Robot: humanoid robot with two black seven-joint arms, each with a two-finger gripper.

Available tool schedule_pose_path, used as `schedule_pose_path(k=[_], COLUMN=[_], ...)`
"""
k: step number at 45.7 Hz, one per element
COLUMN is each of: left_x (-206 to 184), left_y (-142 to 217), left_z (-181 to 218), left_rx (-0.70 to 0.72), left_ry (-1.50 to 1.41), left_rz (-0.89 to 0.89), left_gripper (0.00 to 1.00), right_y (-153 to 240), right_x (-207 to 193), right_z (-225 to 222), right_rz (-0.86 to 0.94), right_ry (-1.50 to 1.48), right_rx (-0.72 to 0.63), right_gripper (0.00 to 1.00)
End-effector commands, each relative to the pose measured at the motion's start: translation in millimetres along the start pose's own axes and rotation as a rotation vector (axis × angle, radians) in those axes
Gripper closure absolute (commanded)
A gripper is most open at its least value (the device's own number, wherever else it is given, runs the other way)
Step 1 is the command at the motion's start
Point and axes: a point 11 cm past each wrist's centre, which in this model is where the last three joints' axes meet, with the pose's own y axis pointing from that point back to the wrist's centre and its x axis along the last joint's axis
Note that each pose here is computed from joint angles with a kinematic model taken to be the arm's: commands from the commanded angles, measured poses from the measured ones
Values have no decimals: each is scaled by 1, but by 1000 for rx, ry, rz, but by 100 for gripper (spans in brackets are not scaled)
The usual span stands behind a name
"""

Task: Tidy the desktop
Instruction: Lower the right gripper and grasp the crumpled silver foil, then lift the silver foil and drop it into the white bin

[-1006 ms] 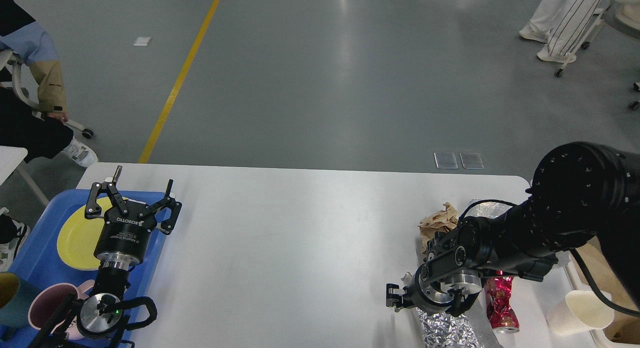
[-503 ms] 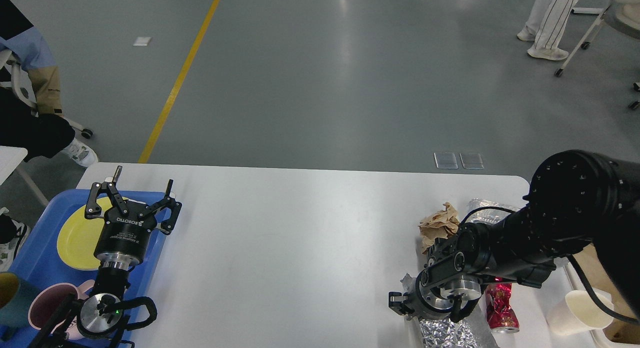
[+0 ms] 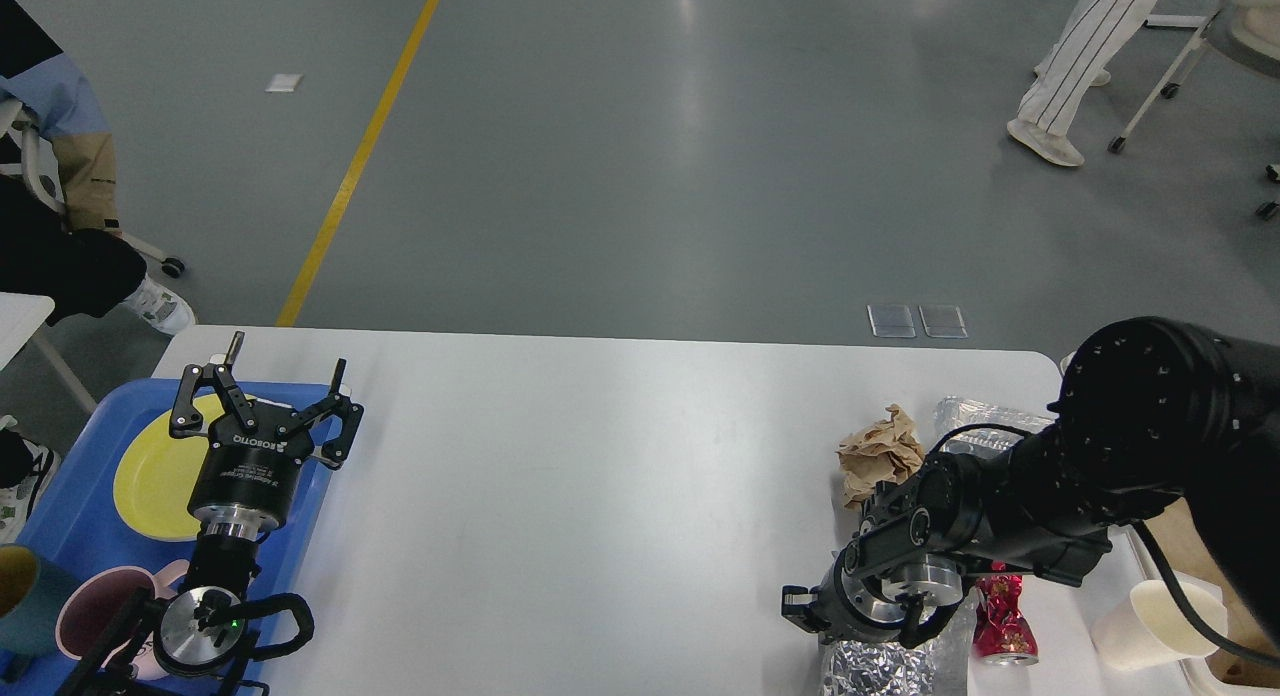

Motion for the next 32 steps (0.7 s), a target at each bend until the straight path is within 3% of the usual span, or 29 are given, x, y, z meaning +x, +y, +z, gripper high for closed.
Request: schedule_pose_path(k=[1,14,32], left_x=[0,0,0], left_y=[0,0,0], left_z=[0,0,0], left_rx=[1,1,1], left_ry=[0,0,0], left_rz=[0,0,0], left_gripper=[4,4,4], right_y=[6,87,287], right_x=[5,29,82], right_z=[1,-27,-28], right_rz=[2,-94,-14], right_ry=[-52,-110,43], right_rx=[3,81,122], right_gripper=[100,100,100])
